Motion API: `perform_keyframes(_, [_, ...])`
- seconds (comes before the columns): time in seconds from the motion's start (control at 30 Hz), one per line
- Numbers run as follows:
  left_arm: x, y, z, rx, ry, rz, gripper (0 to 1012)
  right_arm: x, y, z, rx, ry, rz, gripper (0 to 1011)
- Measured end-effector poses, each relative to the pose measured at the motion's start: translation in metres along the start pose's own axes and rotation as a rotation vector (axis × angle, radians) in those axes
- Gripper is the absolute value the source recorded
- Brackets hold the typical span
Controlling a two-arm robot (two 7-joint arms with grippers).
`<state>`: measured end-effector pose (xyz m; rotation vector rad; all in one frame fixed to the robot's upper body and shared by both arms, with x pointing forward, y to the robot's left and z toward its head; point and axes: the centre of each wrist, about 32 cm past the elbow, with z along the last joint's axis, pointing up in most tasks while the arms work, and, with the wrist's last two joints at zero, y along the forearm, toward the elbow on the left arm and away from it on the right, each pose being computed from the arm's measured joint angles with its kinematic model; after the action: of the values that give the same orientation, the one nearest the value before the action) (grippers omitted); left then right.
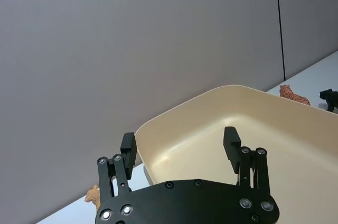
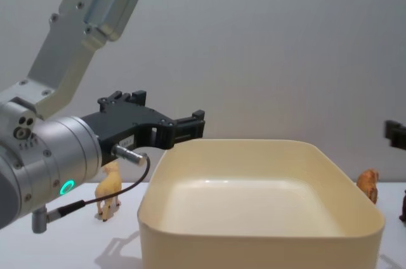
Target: Pick up the toy alternately with two hands and place it into the central storage box.
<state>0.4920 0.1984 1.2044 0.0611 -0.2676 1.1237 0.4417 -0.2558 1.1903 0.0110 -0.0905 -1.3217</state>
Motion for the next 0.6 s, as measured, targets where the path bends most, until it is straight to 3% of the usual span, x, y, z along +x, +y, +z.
perform_keyframes(0.37, [0.0000, 0.0000, 0.0000, 0.000, 0.000, 0.000, 1001, 0.022, -0.010, -0.002, -0.070, -0.014, -0.112, 1001])
perform_keyframes(0.6, [0.0000, 0.0000, 0.0000, 0.000, 0.000, 0.000, 1001, 0.024, -0.005, -0.008, -0.135, -0.018, -0.129, 1001])
